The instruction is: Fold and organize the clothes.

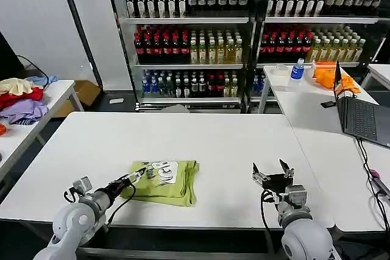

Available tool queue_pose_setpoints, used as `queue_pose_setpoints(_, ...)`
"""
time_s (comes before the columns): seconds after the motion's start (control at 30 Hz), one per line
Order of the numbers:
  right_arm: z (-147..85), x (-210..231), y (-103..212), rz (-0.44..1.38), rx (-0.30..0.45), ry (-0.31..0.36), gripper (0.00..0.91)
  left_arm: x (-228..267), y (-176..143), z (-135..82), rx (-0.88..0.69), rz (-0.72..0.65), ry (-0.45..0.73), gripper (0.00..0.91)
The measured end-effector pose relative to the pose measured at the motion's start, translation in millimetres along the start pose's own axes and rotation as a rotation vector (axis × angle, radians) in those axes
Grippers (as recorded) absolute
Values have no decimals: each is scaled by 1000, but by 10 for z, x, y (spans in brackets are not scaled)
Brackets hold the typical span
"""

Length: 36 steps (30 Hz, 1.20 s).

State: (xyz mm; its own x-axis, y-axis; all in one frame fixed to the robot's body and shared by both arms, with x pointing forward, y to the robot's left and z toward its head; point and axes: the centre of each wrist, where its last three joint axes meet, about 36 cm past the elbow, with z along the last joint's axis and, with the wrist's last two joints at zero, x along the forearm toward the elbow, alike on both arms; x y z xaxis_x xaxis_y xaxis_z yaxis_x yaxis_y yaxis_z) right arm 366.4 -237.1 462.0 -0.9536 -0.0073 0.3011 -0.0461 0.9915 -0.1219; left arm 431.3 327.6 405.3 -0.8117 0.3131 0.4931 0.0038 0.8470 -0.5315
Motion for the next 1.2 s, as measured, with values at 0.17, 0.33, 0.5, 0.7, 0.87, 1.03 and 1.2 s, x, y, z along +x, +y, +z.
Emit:
queue_pose_setpoints(0.17,2,2,-3,3,-2,2,907,-89,-6,42,18,36,10,30)
queue_pose_setpoints(0.33,0,24,-7,5,-2,4,907,-130,56,49,36,51,16,20)
queue_pose_setpoints(0.5,-10,41,-34,12,0,4,907,-123,108,92,50,73,26,20)
queue_pose_setpoints(0.7,-20,76,-35,13,-2,4,907,-107,145,131,76,94,32,20)
queue_pose_setpoints(0.87,-21,104,-39,19,-6,4,907,-61,167,120,101,109,31,20)
queue_pose_setpoints(1.03,-19,150,-52,24,-7,4,907,20,158,85,156,144,10,20)
queue_pose_setpoints(1.2,-13,189,-79,29,-4,6,907,155,189,-74,215,167,-34,20)
